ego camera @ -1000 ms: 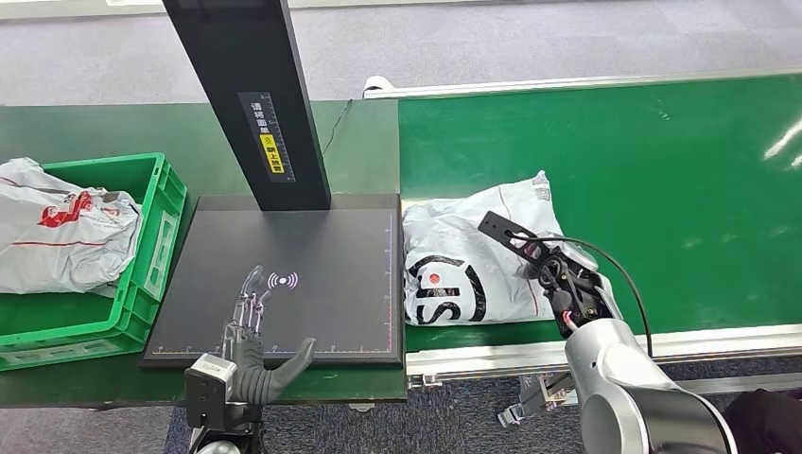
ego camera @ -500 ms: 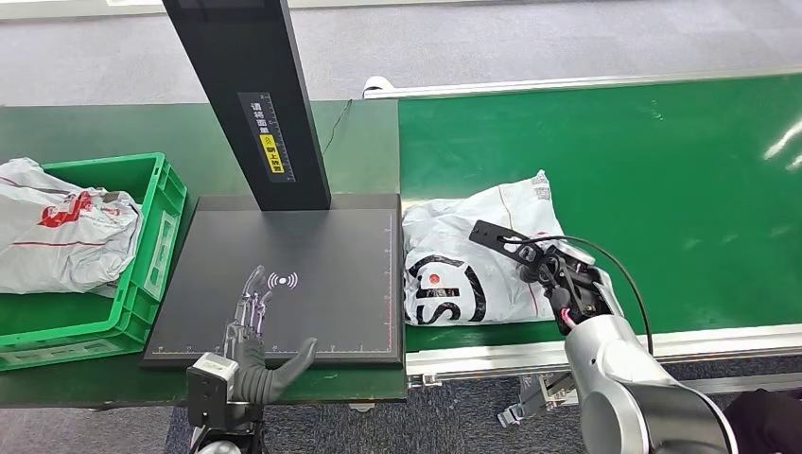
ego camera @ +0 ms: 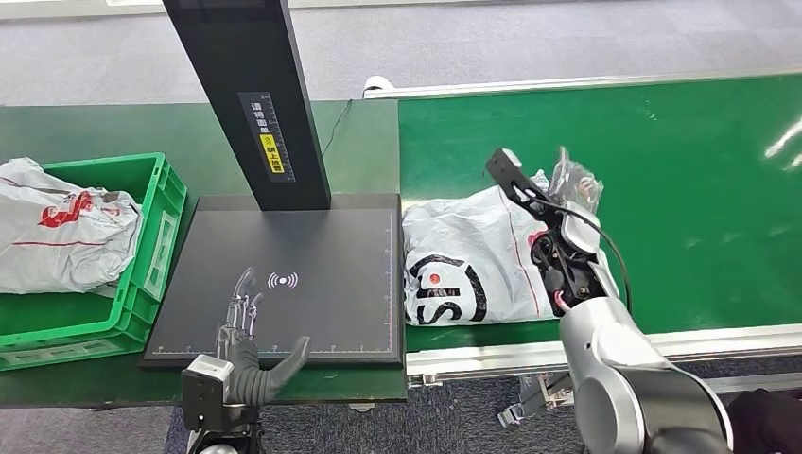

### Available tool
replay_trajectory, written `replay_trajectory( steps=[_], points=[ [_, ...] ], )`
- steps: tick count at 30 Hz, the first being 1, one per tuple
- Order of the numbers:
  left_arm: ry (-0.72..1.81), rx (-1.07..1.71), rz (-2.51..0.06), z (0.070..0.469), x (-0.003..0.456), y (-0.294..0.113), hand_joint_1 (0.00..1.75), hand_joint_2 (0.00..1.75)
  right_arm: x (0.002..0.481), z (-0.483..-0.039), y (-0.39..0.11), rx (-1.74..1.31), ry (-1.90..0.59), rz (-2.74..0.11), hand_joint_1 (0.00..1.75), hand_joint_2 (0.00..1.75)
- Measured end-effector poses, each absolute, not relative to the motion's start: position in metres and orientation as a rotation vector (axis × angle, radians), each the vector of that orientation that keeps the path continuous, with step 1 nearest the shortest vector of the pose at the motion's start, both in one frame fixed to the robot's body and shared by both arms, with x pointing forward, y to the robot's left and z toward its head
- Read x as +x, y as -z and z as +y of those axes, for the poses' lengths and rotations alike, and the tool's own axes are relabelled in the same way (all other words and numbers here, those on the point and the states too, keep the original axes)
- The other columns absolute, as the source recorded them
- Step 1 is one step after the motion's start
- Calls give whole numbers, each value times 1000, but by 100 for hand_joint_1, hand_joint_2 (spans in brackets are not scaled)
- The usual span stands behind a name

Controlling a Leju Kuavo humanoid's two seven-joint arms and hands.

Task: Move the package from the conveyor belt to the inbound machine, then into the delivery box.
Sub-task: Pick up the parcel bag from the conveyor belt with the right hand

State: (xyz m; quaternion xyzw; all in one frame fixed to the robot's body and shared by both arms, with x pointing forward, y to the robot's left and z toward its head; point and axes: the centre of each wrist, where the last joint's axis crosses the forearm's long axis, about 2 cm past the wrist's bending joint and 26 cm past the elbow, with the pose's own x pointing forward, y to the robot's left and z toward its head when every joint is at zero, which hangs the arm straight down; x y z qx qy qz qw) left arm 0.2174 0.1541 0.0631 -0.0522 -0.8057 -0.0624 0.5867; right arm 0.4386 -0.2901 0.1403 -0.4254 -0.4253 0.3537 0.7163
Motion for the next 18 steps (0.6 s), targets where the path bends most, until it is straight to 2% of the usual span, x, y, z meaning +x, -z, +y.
replay_trajectory(
  steps=[18],
  points=[
    [160, -125, -1894, 153, 218, -64, 0, 175, 443, -273, -149, -929, -796, -1039, 0, 175]
  ],
)
